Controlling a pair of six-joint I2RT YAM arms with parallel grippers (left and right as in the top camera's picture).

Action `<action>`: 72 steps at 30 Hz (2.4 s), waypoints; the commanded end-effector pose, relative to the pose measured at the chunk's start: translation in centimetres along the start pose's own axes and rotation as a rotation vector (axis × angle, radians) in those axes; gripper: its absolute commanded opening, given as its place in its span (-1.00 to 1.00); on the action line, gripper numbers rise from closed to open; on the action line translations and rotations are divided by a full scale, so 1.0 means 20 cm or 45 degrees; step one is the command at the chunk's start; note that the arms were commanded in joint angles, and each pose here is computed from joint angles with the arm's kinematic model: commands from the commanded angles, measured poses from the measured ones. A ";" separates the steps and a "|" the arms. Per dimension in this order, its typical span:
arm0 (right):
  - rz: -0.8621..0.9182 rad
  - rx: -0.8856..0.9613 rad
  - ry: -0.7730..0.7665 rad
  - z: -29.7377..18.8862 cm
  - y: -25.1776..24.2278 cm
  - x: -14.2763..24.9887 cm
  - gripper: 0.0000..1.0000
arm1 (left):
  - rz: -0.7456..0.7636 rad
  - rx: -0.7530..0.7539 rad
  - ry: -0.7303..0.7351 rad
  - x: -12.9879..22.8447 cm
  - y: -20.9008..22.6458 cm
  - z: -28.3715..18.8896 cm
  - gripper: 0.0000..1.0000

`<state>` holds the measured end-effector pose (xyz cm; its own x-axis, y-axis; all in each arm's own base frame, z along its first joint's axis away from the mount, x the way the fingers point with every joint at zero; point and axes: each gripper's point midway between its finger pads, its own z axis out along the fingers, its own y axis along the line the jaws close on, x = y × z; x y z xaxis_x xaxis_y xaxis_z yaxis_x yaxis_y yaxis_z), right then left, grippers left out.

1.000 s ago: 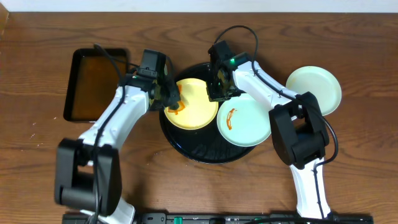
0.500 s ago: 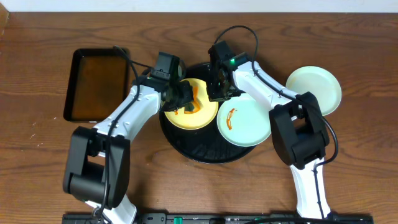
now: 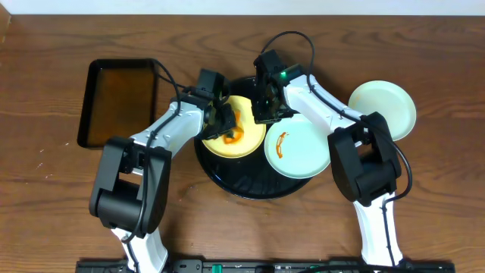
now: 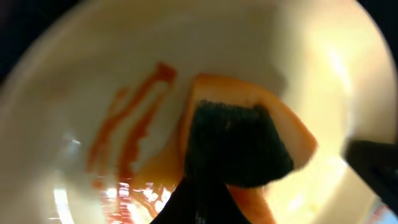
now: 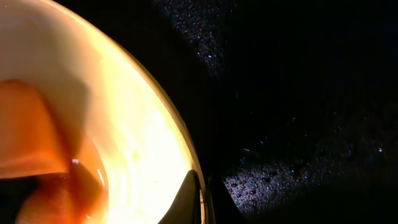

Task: Clean dirty plates on tray and stack at the side
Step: 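Scrub the yellow plate with the sponge in the left gripper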

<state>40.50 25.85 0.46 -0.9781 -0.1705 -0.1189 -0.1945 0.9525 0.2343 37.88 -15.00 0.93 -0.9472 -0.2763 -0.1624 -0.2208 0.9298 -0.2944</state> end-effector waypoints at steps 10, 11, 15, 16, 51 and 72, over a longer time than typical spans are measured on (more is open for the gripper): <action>-0.003 0.054 0.067 0.10 -0.03 0.08 -0.98 | 0.145 -0.541 -0.274 -0.18 0.36 -0.18 -0.85; -0.003 0.054 0.066 0.10 -0.03 0.08 -0.98 | 0.144 -0.530 -0.291 -0.19 0.35 -0.20 -0.85; -0.003 0.053 0.063 0.10 -0.03 0.08 -0.98 | 0.136 -0.425 -0.326 -0.21 0.26 -0.26 -0.85; -0.004 0.053 0.063 0.10 -0.03 0.08 -0.98 | 0.137 -0.366 -0.313 -0.20 0.22 -0.24 -0.85; -0.003 0.053 0.064 0.10 -0.03 0.08 -0.98 | 0.026 -0.493 -0.369 -0.21 0.32 -0.32 -0.85; -0.002 0.054 0.066 0.10 -0.03 0.08 -0.98 | 0.016 -0.051 0.023 0.12 -0.07 -0.01 -0.83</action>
<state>40.51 25.85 0.46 -0.9781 -0.1705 -0.1193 -0.1946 0.9525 0.2344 36.66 -16.92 3.26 -0.9453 -0.2531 -0.2057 -0.1928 0.9424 -0.2735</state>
